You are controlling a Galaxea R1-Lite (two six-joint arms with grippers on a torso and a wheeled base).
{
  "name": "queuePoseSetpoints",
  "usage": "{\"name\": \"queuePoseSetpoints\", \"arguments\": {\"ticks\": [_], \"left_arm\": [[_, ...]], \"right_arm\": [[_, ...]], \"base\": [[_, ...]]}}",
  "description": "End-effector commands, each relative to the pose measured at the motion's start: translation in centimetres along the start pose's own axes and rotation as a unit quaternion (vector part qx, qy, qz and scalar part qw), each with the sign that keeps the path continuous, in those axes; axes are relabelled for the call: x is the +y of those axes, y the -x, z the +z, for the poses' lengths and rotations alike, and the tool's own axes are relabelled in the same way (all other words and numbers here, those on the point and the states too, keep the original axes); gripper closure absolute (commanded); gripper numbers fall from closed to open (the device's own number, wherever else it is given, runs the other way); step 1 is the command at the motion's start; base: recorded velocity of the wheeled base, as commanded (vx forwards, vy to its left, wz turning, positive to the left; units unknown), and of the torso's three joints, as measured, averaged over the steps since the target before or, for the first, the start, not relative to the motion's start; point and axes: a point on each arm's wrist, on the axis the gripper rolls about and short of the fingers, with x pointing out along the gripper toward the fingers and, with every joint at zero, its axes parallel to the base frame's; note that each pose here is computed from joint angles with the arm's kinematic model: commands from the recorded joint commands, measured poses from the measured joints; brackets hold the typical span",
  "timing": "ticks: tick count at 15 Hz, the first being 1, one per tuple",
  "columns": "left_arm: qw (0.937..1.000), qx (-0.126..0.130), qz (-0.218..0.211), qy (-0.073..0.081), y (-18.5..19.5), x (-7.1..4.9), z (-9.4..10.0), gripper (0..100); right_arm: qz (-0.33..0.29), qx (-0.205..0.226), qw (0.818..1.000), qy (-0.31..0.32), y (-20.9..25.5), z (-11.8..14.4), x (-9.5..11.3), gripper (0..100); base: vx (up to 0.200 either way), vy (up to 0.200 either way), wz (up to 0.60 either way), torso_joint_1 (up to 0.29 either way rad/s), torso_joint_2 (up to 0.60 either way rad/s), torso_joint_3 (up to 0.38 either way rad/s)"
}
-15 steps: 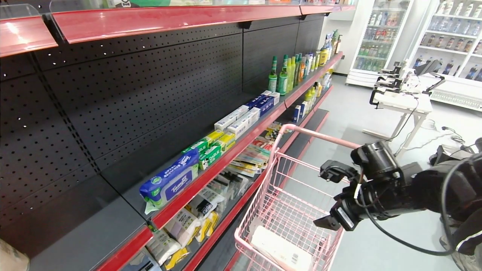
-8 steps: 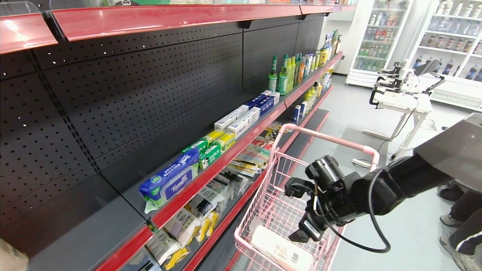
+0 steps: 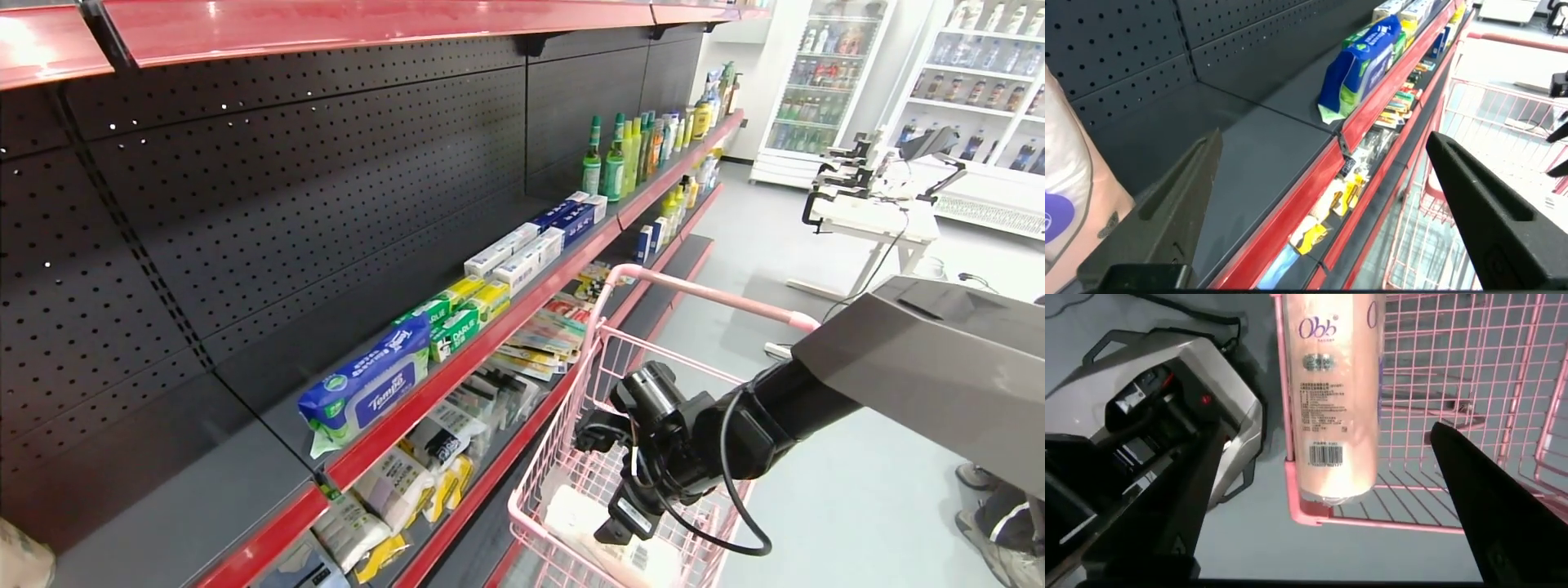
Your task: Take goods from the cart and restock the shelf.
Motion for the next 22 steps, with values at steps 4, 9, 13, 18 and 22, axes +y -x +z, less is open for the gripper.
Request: {"name": "queuePoseSetpoints", "arguments": {"ticks": [4, 9, 13, 18, 22], "left_arm": [[1.0, 0.001, 0.0, 0.0, 0.0, 0.0, 0.0, 0], [1.0, 0.0, 0.0, 0.0, 0.0, 0.0, 0.0, 0], [1.0, 0.001, 0.0, 0.0, 0.0, 0.0, 0.0, 0], [1.0, 0.001, 0.0, 0.0, 0.0, 0.0, 0.0, 0], [1.0, 0.001, 0.0, 0.0, 0.0, 0.0, 0.0, 0]], "right_arm": [[0.004, 0.01, 1.0, 0.001, -1.8, 0.2, -0.2, 0], [0.007, 0.011, 1.0, 0.01, -2.7, 0.7, 0.4, 0], [0.011, 0.017, 1.0, 0.012, -3.4, 0.7, 0.6, 0], [0.005, 0.014, 1.0, 0.012, -3.7, 0.9, 0.2, 0], [-0.003, 0.016, 1.0, 0.009, -4.4, 1.1, -0.4, 0]], "base": [[0.0, 0.0, 0.0, -0.079, 0.18, 0.095], [0.0, 0.0, 0.0, -0.087, 0.2, 0.111], [0.0, 0.0, 0.0, -0.104, 0.23, 0.124], [0.0, 0.0, 0.0, -0.138, 0.32, 0.174], [0.0, 0.0, 0.0, -0.023, 0.06, 0.029]]}}
